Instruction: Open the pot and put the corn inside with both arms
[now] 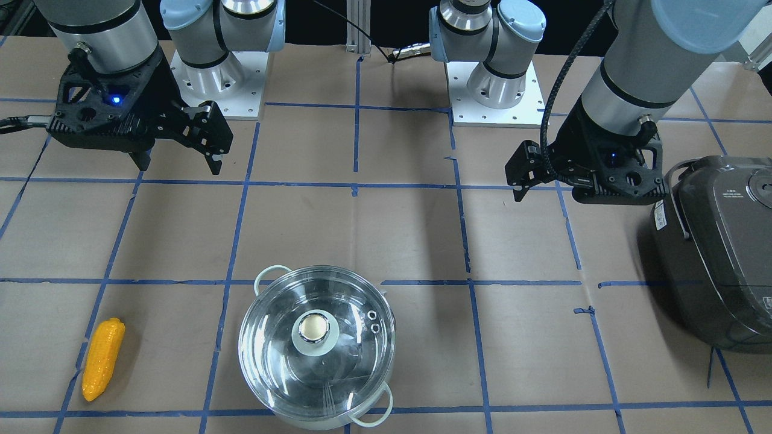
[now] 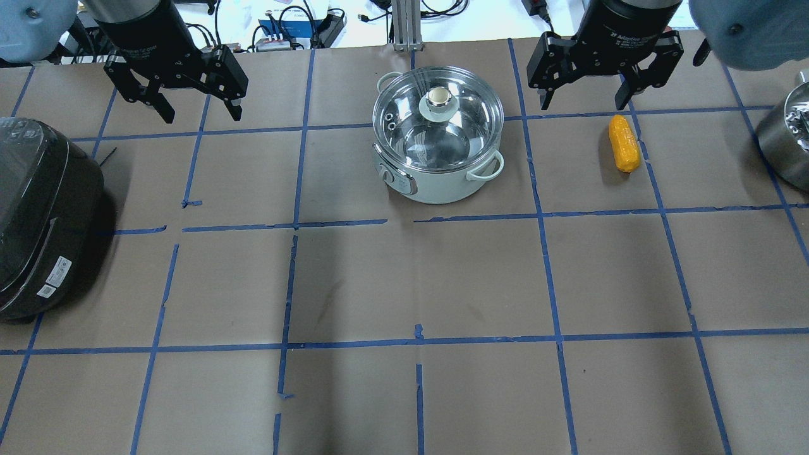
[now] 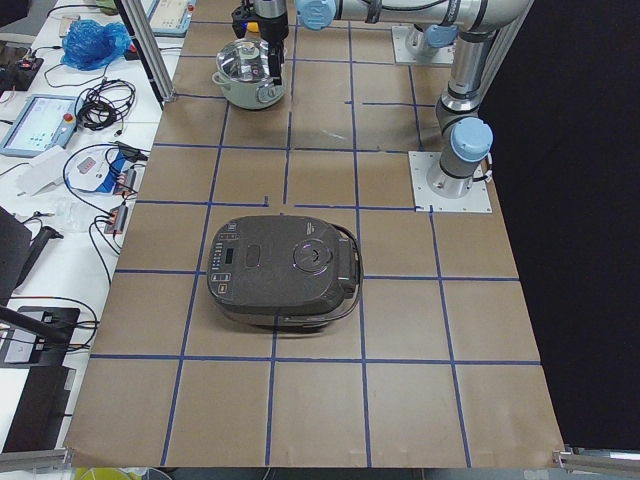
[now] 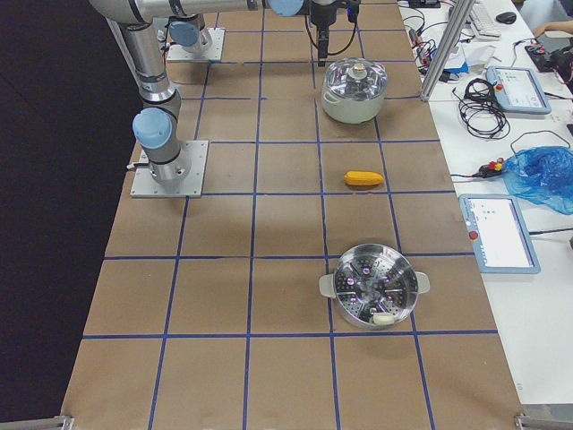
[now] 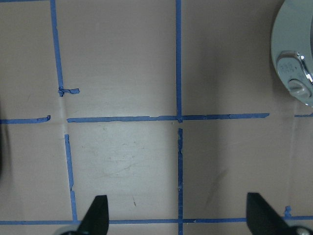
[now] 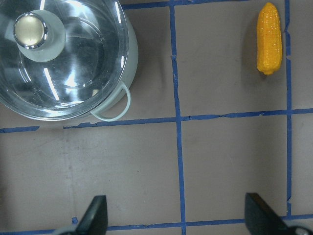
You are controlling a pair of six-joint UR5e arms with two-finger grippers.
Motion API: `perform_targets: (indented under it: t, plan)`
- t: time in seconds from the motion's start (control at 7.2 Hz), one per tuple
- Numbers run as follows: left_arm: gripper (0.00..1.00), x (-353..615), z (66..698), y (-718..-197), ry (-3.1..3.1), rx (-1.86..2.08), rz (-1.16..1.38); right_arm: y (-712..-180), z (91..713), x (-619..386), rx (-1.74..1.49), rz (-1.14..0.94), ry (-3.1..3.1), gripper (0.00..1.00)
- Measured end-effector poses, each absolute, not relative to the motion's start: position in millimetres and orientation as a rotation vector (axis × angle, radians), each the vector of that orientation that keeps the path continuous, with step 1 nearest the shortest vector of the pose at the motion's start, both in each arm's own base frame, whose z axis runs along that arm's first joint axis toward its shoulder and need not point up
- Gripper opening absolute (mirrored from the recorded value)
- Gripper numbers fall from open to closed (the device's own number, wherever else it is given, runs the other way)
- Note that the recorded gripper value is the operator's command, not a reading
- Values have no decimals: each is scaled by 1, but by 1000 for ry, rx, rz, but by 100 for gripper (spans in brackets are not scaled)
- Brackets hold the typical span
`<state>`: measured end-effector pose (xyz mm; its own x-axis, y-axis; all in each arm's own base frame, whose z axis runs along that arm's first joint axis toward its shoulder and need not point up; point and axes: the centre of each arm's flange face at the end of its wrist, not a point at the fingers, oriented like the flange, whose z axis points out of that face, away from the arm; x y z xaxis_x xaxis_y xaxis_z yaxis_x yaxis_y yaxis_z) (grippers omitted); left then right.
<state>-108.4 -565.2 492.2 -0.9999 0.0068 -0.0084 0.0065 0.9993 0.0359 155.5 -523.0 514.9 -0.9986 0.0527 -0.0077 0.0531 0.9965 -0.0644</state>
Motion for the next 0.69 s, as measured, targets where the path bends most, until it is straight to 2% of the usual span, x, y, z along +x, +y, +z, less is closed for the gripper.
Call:
perform_targets:
  t: [0.69]
  plan:
    - [100, -112, 493, -568, 3138, 22, 47, -524, 513, 156, 83, -96, 3133, 100]
